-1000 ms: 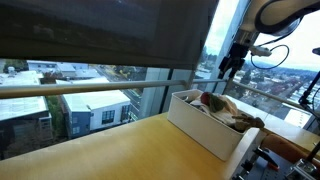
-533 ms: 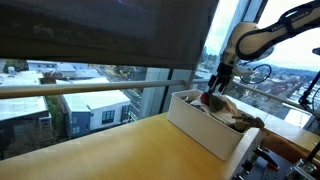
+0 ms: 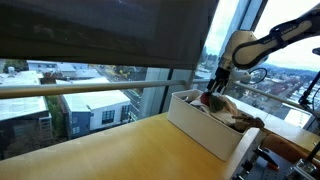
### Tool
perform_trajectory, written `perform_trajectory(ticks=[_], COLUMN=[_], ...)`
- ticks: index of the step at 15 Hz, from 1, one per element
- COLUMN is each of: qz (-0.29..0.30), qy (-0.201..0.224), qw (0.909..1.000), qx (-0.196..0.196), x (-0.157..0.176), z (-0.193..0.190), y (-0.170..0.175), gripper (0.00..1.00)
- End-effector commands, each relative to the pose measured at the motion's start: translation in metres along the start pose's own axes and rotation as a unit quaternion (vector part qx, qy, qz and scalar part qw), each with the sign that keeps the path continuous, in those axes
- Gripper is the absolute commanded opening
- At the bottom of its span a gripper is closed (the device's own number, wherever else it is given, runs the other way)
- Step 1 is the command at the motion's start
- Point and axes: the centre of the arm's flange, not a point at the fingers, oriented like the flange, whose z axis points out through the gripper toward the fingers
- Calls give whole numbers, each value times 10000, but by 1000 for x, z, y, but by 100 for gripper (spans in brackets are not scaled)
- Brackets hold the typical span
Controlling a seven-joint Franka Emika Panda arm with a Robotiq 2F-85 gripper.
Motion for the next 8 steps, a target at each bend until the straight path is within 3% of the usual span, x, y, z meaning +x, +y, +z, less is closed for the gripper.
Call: perform_trajectory(ticks=[1, 5, 6, 7, 8], qz=[-28, -21, -11, 19, 55], qy=[36, -14, -42, -55, -74], qw=[10000, 10000, 10000, 10000, 9999], qx=[24, -18, 17, 35, 64], x=[12, 25, 28, 30, 30], z=[22, 47, 52, 56, 59], y=[-19, -17, -13, -10, -8], gripper=[100, 100, 75, 74, 65])
